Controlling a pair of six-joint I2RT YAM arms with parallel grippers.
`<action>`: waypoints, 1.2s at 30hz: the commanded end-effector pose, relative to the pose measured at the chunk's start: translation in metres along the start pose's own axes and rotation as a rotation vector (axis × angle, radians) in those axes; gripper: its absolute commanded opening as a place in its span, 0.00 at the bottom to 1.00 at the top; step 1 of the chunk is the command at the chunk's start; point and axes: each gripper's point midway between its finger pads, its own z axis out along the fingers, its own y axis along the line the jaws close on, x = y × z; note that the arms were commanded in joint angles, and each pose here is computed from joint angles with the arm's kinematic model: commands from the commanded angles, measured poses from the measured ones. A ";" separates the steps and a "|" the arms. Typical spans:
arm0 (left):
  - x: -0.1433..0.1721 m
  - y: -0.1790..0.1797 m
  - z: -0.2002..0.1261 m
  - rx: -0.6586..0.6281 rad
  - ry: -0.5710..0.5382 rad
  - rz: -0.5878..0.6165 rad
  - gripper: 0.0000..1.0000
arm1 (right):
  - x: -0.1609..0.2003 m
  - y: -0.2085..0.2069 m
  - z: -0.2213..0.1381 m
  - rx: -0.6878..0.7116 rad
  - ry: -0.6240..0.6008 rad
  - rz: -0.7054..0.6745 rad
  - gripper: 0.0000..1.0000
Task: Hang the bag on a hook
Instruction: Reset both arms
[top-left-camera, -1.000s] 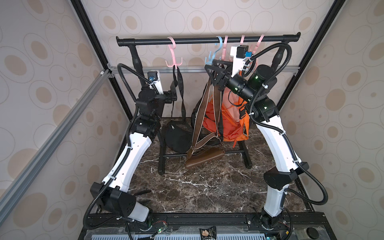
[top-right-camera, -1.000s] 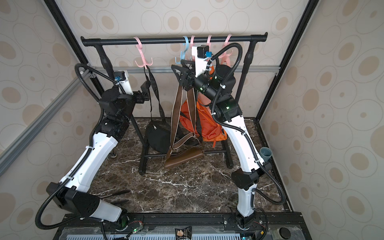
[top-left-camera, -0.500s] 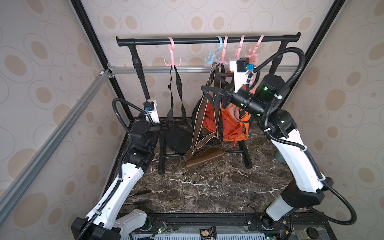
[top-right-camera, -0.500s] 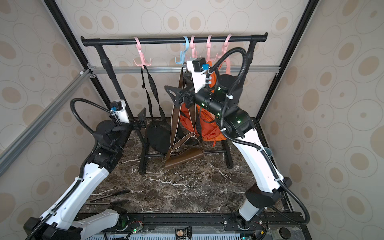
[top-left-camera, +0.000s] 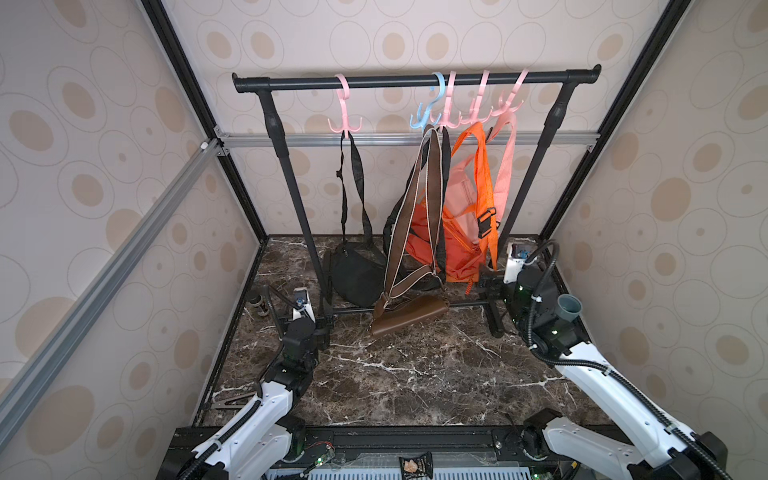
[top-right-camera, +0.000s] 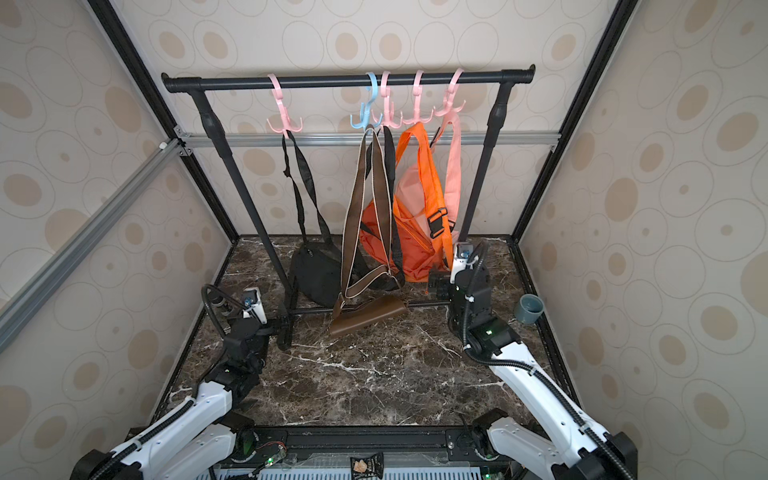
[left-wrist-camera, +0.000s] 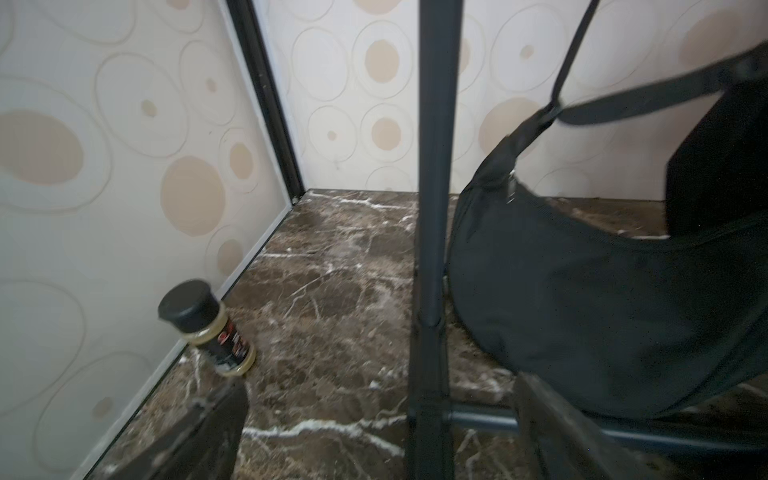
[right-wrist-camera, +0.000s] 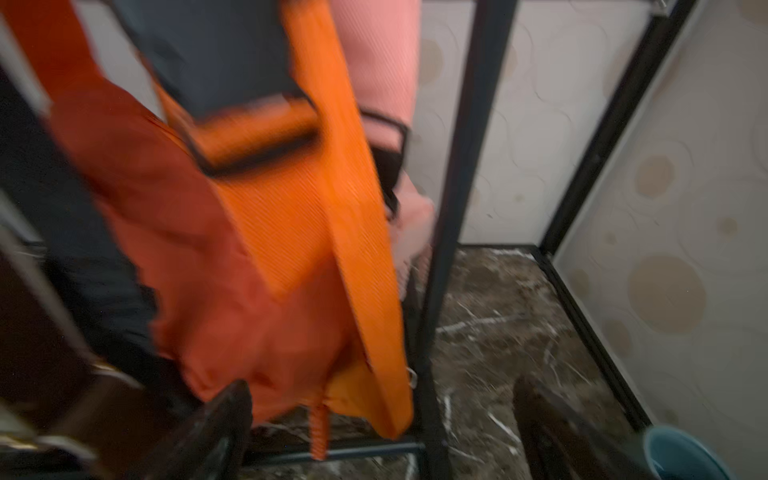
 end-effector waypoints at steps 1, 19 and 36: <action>-0.029 0.021 0.000 -0.110 -0.146 -0.035 1.00 | 0.011 -0.043 0.009 0.163 -0.055 0.111 1.00; 0.015 0.039 0.057 -0.157 -0.043 -0.068 1.00 | 0.130 -0.065 0.077 0.084 0.135 0.011 1.00; 0.019 0.022 0.082 -0.037 -0.069 -0.026 1.00 | 0.136 -0.061 0.082 0.034 0.071 0.002 1.00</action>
